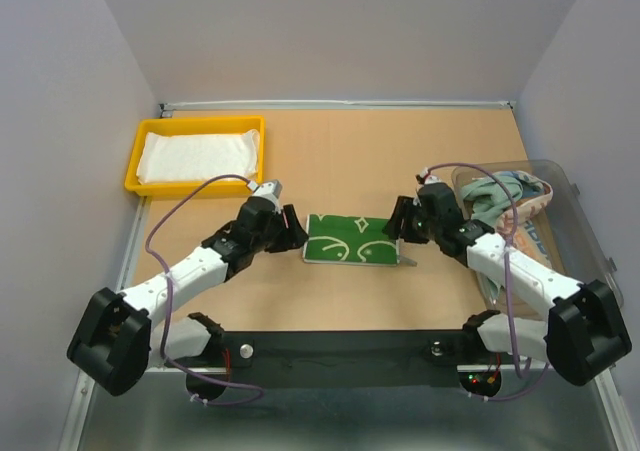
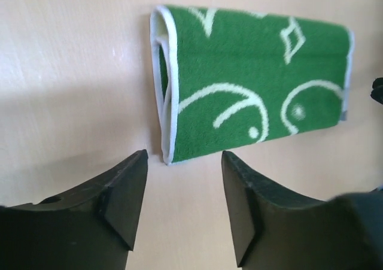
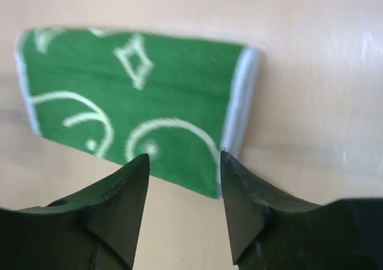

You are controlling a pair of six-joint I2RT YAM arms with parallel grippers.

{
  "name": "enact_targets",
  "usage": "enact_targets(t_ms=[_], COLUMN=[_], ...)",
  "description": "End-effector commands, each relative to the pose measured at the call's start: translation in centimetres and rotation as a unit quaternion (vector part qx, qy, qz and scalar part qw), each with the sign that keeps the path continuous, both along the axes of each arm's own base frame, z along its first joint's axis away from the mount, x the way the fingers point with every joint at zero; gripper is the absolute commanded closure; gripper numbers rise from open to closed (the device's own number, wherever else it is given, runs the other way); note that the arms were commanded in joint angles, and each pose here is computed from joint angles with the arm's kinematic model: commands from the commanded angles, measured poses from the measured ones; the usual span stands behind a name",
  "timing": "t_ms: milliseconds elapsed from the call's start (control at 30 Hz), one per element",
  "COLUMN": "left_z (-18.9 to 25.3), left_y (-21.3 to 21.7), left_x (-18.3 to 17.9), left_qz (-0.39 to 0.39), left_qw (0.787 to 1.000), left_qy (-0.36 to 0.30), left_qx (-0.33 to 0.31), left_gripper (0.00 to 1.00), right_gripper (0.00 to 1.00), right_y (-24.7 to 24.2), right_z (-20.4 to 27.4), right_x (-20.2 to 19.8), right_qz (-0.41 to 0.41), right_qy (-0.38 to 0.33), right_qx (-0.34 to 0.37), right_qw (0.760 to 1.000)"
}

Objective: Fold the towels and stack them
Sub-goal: Neatly place the folded towel into the bin

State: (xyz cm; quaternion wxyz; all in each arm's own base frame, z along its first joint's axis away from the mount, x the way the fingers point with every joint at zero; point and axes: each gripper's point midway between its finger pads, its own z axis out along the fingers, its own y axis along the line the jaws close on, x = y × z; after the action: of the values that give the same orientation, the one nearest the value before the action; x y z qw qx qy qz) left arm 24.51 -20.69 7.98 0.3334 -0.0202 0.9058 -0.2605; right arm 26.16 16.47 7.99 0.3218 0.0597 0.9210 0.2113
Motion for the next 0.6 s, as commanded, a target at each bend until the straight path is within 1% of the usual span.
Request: enact_targets(t_ms=[0,33,67,100,167,200,267,300,333,367,400,433,467,567], left_z=[3.8,4.4,4.5,4.7,5.1,5.4,5.7,5.7,5.6,5.5,5.1,4.9,4.7,4.4], left_y=[1.8,3.0,3.7,4.4,6.1,6.6,8.5,9.3,10.1,11.2,11.6,11.8,12.0,12.0], left_x=[2.1,3.1,3.4,3.8,4.7,4.8,5.4,5.6,5.7,6.0,6.0,6.1,6.1,6.2], left_qz=[0.021,0.038,0.043,0.042,0.058,0.052,0.071,0.078,0.085,0.099,0.102,0.106,0.106,0.104], left_qw=[0.999,0.998,0.998,0.997,0.996,0.996,0.994,0.993,0.991,0.99,0.99,0.99,0.99,0.991], left_qy=[-0.041,-0.049,-0.049,-0.056,-0.055,-0.058,-0.063,-0.065,-0.07,-0.07,-0.071,-0.07,-0.068,-0.064], left_qx=[0.001,0.002,0.007,0.021,0.038,0.048,0.058,0.062,0.07,0.069,0.067,0.064,0.058,0.051], left_gripper=[0.33,0.3,0.27,0.22,0.19,0.19,0.18,0.15,0.13,0.12,0.1,0.1,0.1,0.1], right_gripper=[0.4,0.38,0.38,0.37,0.37,0.37,0.38,0.38,0.39,0.39,0.39,0.39,0.39,0.39], right_y=[5.3,6.1,7.6,9.7,11.9,14.2,16.1,17.8,18.6,19.3,20.3,21.1,21.4,22.3], right_z=[5.5,5.8,7.1,5.9,5.5,4.9,4.1,4.6,2.8,2.5,1.7,2.3,1.0,0.0], right_x=[1.7,2.1,2.6,2.0,1.9,1.7,1.8,1.6,1.7,1.7,1.8,1.5,1.3,1.4], right_qz=[0.112,0.126,0.143,0.177,0.209,0.237,0.252,0.266,0.273,0.279,0.284,0.29,0.294,0.293], right_qy=[-0.075,-0.087,-0.104,-0.092,-0.098,-0.101,-0.108,-0.121,-0.113,-0.115,-0.12,-0.127,-0.125,-0.13], right_qx=[0.014,-0.004,-0.005,-0.019,-0.04,-0.056,-0.083,-0.086,-0.109,-0.117,-0.137,-0.131,-0.154,-0.179], right_qw=[0.991,0.988,0.984,0.98,0.972,0.965,0.958,0.953,0.949,0.946,0.941,0.939,0.935,0.93])
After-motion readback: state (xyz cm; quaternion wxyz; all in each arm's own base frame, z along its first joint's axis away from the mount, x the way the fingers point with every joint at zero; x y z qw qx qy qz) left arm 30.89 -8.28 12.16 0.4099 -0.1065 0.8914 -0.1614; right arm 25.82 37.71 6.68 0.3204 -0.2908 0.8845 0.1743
